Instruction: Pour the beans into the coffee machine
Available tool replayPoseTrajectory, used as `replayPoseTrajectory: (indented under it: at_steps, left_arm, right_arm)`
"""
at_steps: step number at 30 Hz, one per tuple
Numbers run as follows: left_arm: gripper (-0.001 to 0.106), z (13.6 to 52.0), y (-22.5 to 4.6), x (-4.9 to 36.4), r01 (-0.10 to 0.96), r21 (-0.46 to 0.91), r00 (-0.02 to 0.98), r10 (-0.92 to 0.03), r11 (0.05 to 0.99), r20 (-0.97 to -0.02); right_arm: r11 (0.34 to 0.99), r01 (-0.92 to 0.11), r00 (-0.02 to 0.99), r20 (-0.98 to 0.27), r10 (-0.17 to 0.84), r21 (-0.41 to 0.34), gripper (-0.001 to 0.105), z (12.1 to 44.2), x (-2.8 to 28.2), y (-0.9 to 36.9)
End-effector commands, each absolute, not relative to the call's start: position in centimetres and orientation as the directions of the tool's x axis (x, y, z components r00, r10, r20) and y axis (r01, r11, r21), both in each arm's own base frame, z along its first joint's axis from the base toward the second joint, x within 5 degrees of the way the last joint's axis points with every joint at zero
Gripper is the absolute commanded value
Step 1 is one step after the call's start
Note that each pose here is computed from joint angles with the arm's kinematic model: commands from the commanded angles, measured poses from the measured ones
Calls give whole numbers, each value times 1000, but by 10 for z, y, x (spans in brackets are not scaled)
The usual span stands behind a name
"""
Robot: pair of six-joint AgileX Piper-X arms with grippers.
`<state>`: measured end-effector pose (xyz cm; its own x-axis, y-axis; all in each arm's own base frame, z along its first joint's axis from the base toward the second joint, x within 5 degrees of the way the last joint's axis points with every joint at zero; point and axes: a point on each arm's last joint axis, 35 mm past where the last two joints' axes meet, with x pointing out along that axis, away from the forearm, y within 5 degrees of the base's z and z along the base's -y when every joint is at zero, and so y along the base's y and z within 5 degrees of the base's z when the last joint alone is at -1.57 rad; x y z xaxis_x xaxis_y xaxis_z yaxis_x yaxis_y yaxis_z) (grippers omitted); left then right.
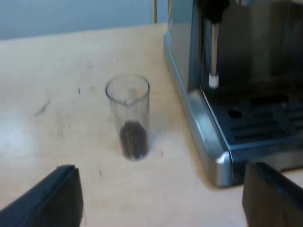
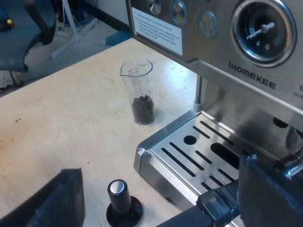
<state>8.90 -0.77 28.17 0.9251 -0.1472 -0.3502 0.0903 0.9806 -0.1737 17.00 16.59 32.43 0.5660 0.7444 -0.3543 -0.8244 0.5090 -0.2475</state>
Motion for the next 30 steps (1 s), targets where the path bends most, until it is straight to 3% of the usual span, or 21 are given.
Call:
replayPoseTrajectory:
  at_steps: [1, 22, 30]
  left_arm:
    - [72, 279, -8, 93, 101, -175, 938, -152, 979, -311]
    - [72, 214, -9, 119, 81, -187, 906, -151, 979, -395]
    - [72, 217, -10, 136, 93, -187, 932, -152, 978, -330]
  right_arm:
    - [511, -820, 572, -328, 752, -258, 69, 331, 170, 166]
    - [495, -838, 545, -419, 727, -232, 69, 321, 167, 164]
    - [495, -838, 545, -419, 727, -232, 69, 321, 167, 164]
